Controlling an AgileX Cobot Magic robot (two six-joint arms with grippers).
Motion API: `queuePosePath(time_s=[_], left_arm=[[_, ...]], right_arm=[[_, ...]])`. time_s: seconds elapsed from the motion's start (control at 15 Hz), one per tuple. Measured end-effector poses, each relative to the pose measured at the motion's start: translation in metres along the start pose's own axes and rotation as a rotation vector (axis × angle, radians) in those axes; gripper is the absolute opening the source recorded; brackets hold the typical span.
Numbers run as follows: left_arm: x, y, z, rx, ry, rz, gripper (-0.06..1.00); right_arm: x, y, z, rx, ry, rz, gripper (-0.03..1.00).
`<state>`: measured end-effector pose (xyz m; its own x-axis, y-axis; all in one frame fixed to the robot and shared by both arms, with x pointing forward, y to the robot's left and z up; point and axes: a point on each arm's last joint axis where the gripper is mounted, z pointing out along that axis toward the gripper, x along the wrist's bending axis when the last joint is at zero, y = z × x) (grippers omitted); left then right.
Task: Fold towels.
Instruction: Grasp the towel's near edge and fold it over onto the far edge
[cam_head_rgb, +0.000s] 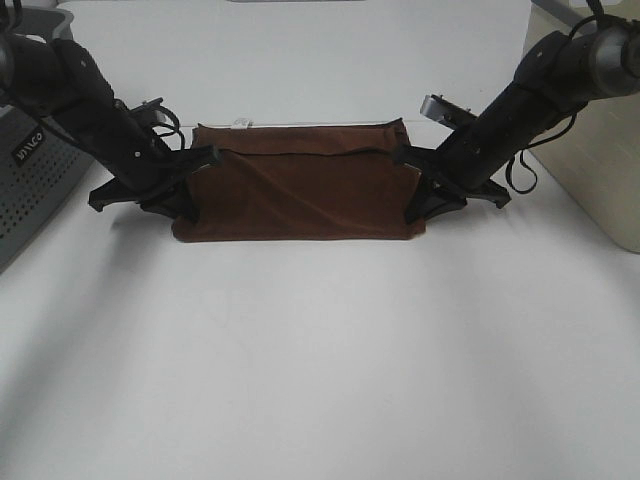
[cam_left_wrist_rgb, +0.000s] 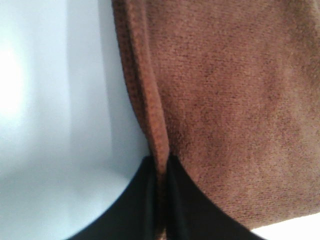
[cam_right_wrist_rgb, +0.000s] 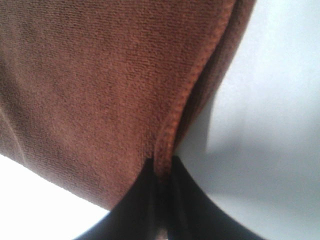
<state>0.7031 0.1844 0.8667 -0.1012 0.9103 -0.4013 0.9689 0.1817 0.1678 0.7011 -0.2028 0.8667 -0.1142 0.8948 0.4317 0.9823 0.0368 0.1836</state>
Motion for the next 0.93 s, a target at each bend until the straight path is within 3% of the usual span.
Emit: queuePosePath(time_s=[0.33,0.73,0.93], left_arm=[[-0.006,-0.01,-0.023,0.06,0.017,0.038,0.01],[0.001,-0.09,-0.04,0.169,0.077,0.041,0.01],[0.0,-0.109,-0.05,0.163,0.084,0.049,0.01]], right_arm=[[0.009,-0.01,-0.023,0.017,-0.012,0.048,0.0],[0.006,-0.095,-0.036,0.123,-0.043,0.107,0.0],[0.007,-0.117,-0.042,0.14,-0.039,0.092,0.0]])
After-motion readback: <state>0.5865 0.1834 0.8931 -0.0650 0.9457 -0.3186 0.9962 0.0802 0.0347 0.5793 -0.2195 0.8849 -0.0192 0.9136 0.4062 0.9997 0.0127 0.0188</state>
